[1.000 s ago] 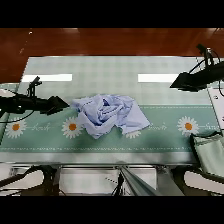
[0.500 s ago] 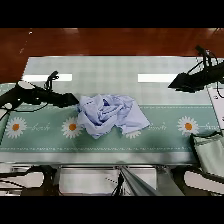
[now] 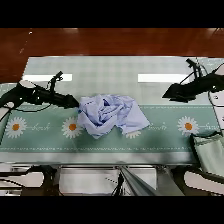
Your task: Fold the shirts.
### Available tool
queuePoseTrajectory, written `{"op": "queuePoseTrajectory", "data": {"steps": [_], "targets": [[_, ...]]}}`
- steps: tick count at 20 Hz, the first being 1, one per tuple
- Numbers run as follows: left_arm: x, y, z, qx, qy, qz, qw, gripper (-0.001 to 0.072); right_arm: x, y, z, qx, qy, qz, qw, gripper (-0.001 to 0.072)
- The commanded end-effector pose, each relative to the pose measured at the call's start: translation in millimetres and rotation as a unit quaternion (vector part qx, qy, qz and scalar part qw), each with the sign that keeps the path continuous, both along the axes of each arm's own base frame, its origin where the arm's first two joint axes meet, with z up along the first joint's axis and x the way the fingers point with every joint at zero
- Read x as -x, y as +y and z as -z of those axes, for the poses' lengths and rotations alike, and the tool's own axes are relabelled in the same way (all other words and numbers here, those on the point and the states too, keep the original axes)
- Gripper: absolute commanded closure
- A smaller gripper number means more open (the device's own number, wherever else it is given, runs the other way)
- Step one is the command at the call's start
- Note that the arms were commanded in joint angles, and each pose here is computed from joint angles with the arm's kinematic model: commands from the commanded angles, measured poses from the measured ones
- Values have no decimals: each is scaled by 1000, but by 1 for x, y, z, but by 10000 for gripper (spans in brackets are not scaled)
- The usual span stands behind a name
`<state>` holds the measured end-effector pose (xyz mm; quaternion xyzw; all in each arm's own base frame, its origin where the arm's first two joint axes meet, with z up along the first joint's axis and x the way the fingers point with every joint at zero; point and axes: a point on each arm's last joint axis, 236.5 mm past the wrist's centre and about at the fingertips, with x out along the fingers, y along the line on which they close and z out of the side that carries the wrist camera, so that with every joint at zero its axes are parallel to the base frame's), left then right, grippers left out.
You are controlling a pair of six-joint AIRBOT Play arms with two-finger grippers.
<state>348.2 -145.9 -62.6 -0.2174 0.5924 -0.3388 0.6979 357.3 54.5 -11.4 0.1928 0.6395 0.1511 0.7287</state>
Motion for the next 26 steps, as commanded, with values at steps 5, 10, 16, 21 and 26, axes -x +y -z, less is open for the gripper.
{"op": "queuePoseTrajectory", "data": {"steps": [5, 10, 16, 21, 26], "targets": [[12, -7, -8, 22, 14, 21, 999, 689, 10, 53, 56, 6, -14, -10, 1000, 162], [12, -7, -8, 22, 14, 21, 999, 689, 6, 107, 79, -44, 7, -5, 999, 162], [10, -7, -8, 21, 12, 21, 999, 689, 29, 152, 101, -54, 43, -43, 997, 210], [-16, -5, -40, 18, -41, 25, 999, 690, 29, 154, 93, -55, 27, -58, 996, 687], [-54, -5, -147, 15, -169, 42, 985, 690, -13, 108, -7, -66, -114, -13, 991, 688]]}}
